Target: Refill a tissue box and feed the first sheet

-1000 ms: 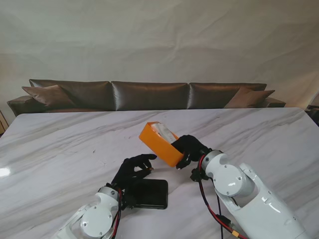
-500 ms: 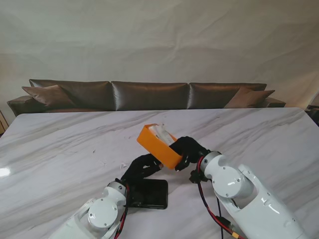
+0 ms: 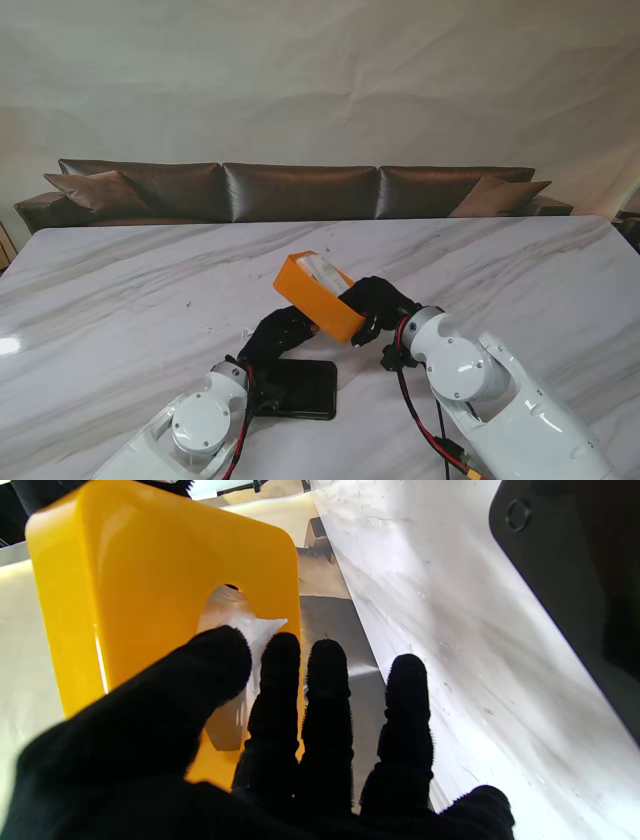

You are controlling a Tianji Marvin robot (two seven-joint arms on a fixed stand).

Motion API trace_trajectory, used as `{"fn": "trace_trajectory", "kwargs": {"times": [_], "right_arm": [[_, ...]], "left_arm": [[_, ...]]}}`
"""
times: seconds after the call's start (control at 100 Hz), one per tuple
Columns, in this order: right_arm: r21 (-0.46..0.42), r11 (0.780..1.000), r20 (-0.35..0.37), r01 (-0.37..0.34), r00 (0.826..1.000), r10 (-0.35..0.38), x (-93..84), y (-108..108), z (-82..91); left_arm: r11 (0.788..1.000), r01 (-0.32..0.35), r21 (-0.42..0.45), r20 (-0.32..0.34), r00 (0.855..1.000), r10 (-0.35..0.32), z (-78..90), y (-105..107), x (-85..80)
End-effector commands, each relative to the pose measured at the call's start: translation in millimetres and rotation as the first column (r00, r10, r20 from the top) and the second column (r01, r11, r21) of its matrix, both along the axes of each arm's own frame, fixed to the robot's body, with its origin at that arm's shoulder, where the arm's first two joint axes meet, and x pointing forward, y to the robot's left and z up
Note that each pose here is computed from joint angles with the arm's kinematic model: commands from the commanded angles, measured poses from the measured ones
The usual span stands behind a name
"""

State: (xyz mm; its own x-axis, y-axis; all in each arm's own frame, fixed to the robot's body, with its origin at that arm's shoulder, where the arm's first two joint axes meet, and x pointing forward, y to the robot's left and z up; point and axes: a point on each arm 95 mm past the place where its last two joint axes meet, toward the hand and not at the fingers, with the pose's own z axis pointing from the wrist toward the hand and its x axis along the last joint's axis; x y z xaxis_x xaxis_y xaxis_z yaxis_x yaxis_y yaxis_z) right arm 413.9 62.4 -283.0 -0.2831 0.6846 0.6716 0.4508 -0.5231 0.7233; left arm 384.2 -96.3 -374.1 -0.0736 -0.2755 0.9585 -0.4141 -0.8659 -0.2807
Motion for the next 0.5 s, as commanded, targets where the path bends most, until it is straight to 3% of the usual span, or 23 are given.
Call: {"fn": "trace_trajectory", "kwargs": {"times": [0.0, 0.28, 0.49], "right_arm": [[-0.001, 1.000, -0.007, -0.012, 1.000, 0.012, -0.6, 1.6, -0.3], [-0.001, 1.000, -0.007, -0.018, 1.000, 0.018, -1.4, 2.9, -0.5], [-0.004, 1.000, -0.009, -0.024, 1.000, 0.024, -1.0, 3.8, -1.1]], "left_arm": [[1.000, 0.000, -0.011, -0.008, 1.000, 0.000, -0.7, -4.9, -2.5], [0.998, -0.022, 0.051, -0.024, 0.999, 0.024, -4.6, -5.3, 0.7], [0.998, 0.061, -0.012, -0.052, 0.997, -0.061, -8.7, -3.3, 4.1]]}}
